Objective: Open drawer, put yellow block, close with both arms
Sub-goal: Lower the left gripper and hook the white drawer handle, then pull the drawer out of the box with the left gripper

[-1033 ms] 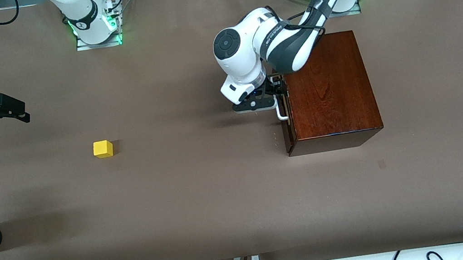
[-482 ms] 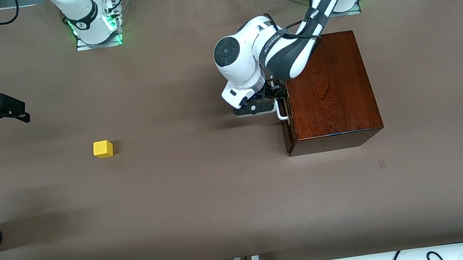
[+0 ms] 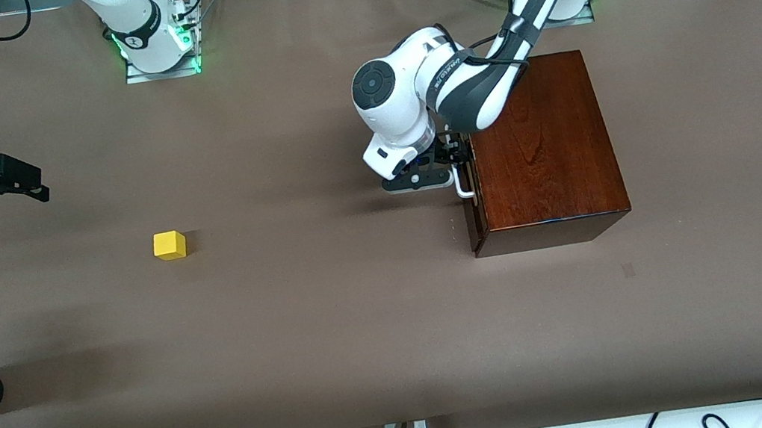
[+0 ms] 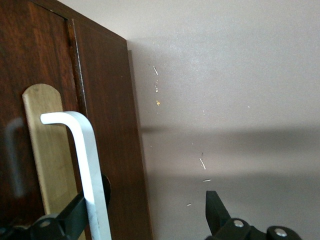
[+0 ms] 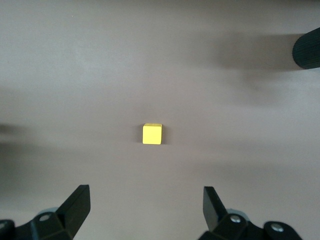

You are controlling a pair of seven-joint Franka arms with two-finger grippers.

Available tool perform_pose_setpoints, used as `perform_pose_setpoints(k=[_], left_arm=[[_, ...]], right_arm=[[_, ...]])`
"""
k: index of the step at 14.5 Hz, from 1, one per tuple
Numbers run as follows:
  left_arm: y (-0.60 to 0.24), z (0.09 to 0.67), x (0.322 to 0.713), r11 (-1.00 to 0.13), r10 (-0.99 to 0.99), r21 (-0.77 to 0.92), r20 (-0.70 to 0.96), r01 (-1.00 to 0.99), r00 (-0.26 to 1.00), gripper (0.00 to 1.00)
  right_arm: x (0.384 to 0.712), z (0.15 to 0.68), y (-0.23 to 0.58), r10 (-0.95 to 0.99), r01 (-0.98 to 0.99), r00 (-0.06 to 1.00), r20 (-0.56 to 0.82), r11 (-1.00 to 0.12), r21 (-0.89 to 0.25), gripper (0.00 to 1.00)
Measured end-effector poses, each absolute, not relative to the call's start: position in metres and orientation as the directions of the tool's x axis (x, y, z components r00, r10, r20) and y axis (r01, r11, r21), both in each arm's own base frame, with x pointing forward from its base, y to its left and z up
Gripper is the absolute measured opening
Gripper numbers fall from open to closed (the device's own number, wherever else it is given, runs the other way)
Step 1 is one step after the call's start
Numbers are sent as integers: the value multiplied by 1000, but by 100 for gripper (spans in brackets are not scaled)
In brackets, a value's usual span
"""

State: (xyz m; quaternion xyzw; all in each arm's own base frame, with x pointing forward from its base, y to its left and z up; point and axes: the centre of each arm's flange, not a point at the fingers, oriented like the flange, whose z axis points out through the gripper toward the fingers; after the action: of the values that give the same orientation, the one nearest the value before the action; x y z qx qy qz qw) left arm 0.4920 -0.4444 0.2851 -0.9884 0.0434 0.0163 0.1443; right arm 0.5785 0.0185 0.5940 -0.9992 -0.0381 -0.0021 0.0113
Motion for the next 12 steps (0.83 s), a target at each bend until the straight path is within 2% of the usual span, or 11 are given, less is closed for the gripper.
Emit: perform_pose_setpoints(k=[12], left_arm=[[-461, 287, 484, -963, -89, -254, -4, -87, 996, 100]], right_arm=[[579, 594, 17, 75, 75, 997, 5, -997, -21, 100]])
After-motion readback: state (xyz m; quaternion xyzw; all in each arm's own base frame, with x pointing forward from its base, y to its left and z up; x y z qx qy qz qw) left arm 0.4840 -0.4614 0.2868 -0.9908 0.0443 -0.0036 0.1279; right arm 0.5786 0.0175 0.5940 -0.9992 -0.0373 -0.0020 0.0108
